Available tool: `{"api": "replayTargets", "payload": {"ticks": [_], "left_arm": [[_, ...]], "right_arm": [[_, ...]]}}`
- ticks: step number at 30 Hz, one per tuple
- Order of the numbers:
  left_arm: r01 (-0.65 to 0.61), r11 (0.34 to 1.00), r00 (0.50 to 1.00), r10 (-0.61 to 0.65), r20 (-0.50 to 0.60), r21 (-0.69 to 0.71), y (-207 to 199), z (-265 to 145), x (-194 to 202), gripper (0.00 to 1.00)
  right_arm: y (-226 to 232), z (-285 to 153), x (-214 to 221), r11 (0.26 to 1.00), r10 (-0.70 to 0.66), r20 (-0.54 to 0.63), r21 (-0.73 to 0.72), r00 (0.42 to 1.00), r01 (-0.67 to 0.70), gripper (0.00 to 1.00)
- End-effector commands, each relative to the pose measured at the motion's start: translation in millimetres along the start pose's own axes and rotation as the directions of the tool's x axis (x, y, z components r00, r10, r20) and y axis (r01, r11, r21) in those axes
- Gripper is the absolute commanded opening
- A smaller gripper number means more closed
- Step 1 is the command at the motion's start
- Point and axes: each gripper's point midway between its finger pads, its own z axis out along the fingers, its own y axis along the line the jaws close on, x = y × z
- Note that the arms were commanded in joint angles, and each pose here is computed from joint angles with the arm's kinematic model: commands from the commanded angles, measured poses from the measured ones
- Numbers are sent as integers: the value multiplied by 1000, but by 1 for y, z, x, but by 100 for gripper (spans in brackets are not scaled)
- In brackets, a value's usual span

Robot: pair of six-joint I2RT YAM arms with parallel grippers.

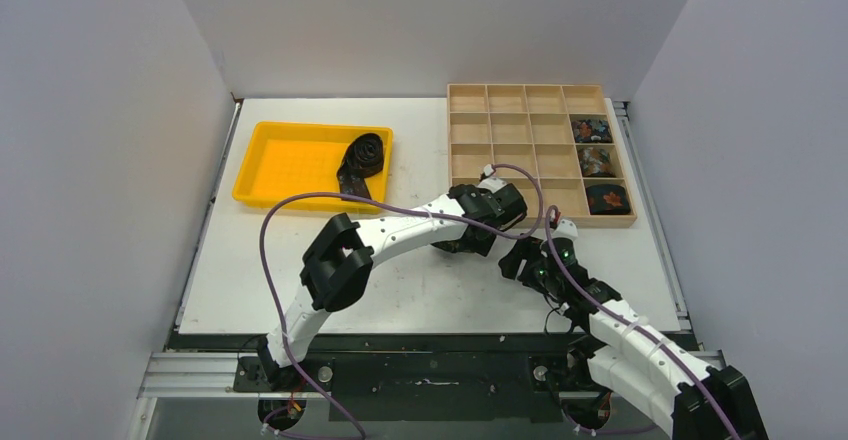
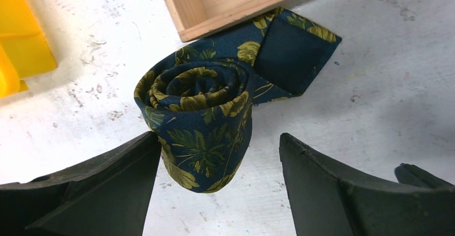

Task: Roll the ties
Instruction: Roll the tie at the center of the board.

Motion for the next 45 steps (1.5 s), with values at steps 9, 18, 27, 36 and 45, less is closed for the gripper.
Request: {"api": "replayTargets", "payload": {"ticks": [9,18,27,36,45], "left_arm": [[70,969,993,-90,75,236,-45,-24,-40,78],[56,964,992,-83,97,260,-54,-32,-54,78],[42,956,995,-66,76,290,-67,-26,-51,78],[53,925,994,-86,71,375,-91,-26,-58,78],[64,895,993,-102,64,441,-116,-18,-64,78]], "right_arm": [[13,-9,-10,997,52,53,-58,997,-49,69],[8,-7,-11,997,77,58,-27,995,-76,69],[10,-18,-25,996,86,117,-31,989,-83,69],[18,-29,-33,995,87,124,-56,989,-81,69],[31,-36,-31,989,74,115,-139,991,-57,69]]}}
